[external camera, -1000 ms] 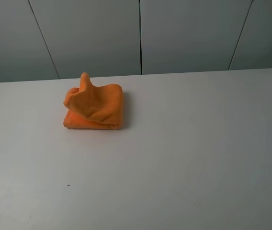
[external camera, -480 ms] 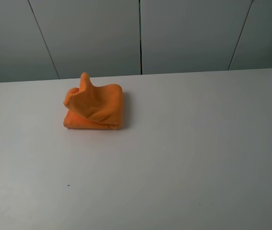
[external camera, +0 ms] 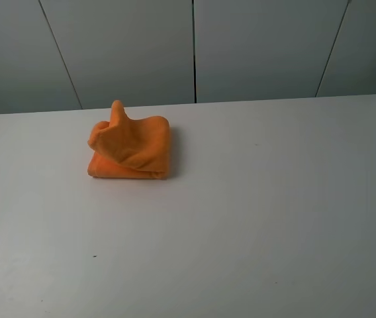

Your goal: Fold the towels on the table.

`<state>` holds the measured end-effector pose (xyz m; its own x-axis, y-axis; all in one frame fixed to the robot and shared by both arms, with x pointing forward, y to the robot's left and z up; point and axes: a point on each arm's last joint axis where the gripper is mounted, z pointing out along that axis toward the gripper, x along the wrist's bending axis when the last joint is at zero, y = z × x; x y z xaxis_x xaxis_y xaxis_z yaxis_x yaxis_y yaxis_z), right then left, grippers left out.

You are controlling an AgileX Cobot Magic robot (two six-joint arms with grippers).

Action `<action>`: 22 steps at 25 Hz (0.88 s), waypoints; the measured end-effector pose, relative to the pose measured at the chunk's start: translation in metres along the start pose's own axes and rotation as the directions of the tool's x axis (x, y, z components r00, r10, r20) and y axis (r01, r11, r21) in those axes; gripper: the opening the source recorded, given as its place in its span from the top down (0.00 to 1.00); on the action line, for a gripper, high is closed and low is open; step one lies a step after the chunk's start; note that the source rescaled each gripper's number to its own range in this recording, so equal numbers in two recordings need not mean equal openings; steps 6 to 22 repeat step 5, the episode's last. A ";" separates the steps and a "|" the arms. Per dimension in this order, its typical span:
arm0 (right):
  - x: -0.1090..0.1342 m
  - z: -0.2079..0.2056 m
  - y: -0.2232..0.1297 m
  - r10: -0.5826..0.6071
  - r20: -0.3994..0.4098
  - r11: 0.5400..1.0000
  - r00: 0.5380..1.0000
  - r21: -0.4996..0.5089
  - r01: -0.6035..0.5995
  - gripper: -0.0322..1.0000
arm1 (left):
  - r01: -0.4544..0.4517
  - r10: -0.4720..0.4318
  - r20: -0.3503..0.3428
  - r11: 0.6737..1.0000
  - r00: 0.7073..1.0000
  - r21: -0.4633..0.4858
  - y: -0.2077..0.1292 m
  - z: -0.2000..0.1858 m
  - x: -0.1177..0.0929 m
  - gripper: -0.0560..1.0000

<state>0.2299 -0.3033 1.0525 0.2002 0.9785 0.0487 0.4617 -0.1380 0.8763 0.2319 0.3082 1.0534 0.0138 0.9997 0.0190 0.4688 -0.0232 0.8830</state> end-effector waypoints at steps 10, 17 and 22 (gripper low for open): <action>0.000 0.000 0.000 0.000 0.000 1.000 1.000 0.000 0.000 0.01 | 0.000 0.000 0.000 1.000 1.000 0.000 0.000 0.000 0.000 0.02; 0.000 0.000 0.000 0.000 0.000 1.000 1.000 0.000 0.000 0.01 | 0.000 0.000 0.000 1.000 1.000 0.000 0.000 0.000 0.000 0.02; 0.000 0.000 0.000 0.000 0.000 1.000 1.000 0.000 0.000 0.01 | 0.000 0.000 0.000 1.000 1.000 0.000 0.000 0.000 0.000 0.02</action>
